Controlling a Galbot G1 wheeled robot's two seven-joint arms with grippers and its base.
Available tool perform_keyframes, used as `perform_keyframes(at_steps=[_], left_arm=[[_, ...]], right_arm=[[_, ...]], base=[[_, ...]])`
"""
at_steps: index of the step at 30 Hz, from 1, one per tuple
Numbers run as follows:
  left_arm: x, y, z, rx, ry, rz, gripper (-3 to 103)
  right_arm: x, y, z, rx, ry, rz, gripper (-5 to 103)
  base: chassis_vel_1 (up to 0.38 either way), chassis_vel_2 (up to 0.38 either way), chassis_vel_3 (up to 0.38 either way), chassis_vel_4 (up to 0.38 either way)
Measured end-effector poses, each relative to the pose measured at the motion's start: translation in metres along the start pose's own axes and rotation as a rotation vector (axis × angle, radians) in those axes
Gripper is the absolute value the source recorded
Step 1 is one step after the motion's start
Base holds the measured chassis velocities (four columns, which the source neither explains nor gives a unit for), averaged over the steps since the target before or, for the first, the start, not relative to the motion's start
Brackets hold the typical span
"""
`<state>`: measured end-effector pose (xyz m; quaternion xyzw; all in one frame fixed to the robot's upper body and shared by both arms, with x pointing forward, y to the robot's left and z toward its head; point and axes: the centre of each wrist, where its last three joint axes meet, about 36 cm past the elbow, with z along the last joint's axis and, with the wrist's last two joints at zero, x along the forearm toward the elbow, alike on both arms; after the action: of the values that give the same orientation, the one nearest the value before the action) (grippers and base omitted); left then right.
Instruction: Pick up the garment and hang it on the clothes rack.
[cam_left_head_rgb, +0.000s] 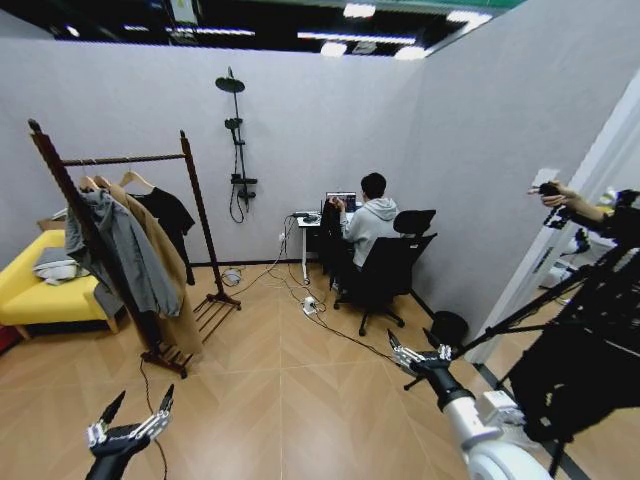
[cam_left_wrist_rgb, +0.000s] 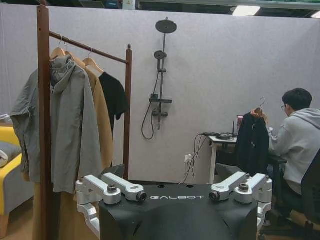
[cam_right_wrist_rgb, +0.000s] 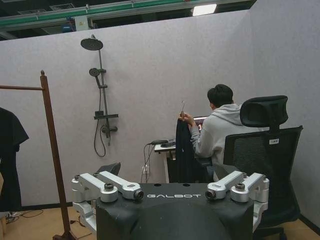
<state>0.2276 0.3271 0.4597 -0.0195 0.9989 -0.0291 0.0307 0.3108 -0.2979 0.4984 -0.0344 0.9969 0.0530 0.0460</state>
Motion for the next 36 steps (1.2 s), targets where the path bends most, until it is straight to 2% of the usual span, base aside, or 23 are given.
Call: perform_keyframes(at_steps=[28, 36], left_arm=[[0.0, 0.0, 0.0, 0.0, 0.0, 0.0, 100], [0.0, 0.0, 0.0, 0.0, 0.0, 0.0, 100]], right_arm=[[0.0033, 0.0094, 0.0071, 0.0, -0.001, -0.008, 100], [0.003, 0.0057, 0.0095, 0.006, -0.025, -0.024, 100]], base=[[0.0, 0.0, 0.0, 0.0], [-0.013, 0.01, 0.016, -0.013]])
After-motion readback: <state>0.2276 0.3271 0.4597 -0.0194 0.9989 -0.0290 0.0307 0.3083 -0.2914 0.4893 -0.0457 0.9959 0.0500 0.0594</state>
